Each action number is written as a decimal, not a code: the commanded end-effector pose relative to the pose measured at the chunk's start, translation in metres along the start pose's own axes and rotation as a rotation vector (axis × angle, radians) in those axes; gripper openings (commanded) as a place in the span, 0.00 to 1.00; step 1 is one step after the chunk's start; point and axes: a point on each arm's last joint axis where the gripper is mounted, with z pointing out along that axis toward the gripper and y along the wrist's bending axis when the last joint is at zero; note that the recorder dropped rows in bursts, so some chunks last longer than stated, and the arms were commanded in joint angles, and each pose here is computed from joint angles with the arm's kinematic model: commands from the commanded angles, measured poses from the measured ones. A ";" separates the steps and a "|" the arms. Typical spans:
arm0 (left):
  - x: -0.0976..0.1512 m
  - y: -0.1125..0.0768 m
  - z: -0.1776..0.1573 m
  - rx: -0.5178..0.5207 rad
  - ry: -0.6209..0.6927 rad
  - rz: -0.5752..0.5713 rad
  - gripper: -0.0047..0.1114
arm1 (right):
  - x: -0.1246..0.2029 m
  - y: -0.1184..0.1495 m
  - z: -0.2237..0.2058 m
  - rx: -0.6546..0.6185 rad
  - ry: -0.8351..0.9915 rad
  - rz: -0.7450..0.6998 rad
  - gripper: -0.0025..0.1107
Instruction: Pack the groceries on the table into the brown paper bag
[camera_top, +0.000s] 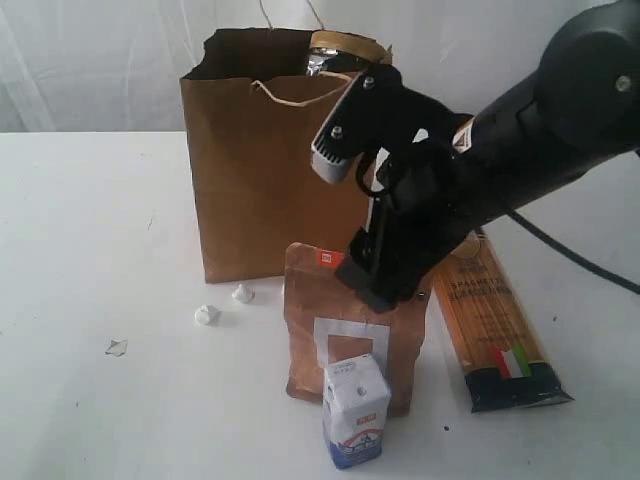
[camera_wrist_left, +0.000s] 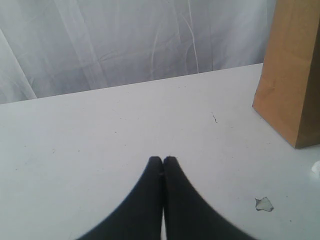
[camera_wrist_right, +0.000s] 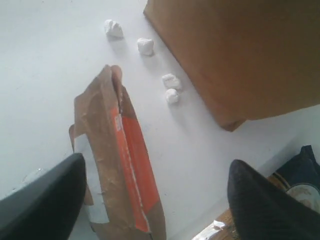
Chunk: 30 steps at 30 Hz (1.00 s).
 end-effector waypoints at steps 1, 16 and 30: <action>0.000 0.000 0.000 -0.003 -0.010 -0.009 0.04 | -0.001 0.002 0.015 -0.039 0.014 -0.020 0.67; 0.000 0.000 0.000 -0.003 -0.010 -0.009 0.04 | -0.042 -0.018 -0.020 0.098 -0.316 0.268 0.02; 0.000 0.000 0.000 -0.003 -0.010 -0.009 0.04 | -0.069 -0.035 -0.113 0.370 -0.925 0.400 0.02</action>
